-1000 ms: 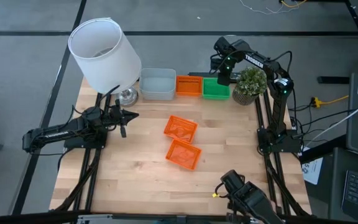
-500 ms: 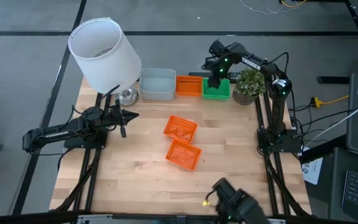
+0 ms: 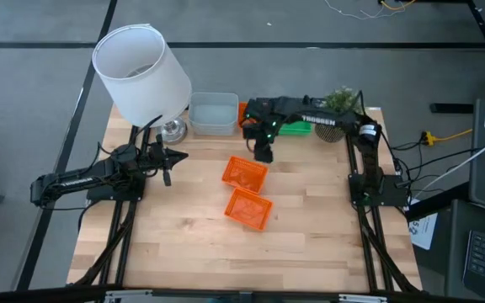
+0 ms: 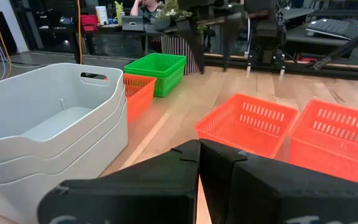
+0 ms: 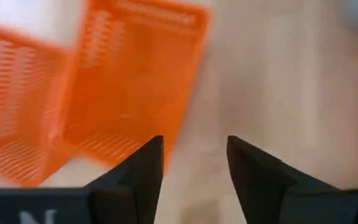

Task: Stack baskets by color
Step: Stack the middle orange bin on top of the top orange bin

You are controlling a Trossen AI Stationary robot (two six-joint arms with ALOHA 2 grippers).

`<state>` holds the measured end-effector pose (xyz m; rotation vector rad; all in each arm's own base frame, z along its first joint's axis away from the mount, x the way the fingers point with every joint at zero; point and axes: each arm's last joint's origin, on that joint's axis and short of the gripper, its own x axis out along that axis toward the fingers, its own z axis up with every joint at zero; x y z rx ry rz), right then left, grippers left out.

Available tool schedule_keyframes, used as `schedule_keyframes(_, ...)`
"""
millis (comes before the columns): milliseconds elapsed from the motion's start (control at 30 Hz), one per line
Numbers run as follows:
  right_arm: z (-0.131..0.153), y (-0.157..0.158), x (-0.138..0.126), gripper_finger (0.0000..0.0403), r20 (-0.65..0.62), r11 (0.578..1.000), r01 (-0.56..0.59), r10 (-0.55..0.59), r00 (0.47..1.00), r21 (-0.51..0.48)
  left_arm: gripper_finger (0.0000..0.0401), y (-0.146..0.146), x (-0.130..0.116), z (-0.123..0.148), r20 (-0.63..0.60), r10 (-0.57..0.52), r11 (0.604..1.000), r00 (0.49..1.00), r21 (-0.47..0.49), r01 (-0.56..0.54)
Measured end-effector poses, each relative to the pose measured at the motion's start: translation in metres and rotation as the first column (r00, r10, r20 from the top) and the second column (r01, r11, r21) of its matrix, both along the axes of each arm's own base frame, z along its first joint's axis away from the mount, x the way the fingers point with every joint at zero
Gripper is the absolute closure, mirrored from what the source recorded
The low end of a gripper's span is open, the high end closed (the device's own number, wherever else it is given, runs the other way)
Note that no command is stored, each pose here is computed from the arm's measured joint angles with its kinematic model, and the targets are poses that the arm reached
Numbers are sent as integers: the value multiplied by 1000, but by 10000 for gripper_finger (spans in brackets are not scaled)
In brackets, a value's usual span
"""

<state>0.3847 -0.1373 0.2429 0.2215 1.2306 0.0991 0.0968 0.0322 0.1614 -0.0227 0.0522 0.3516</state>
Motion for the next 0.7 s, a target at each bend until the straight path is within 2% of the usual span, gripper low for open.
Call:
schedule_keyframes(67,0,12,8,229,2,995,22,-22,1000,-96,401,0,0,0,0,0,1000,1000,0,0)
schedule_keyframes(133,1,22,14,229,17,990,36,-34,999,-135,401,0,0,0,0,0,1000,1000,0,0)
schedule_keyframes(367,3,47,25,229,58,991,18,-10,998,-135,401,0,0,0,0,0,1000,1000,0,0)
schedule_keyframes(567,-5,51,30,228,28,971,166,-164,986,-170,401,0,0,0,0,0,1000,1000,0,0)
schedule_keyframes(700,-19,48,35,228,5,971,170,-172,985,-168,401,0,0,0,0,-1,1000,1000,0,1)
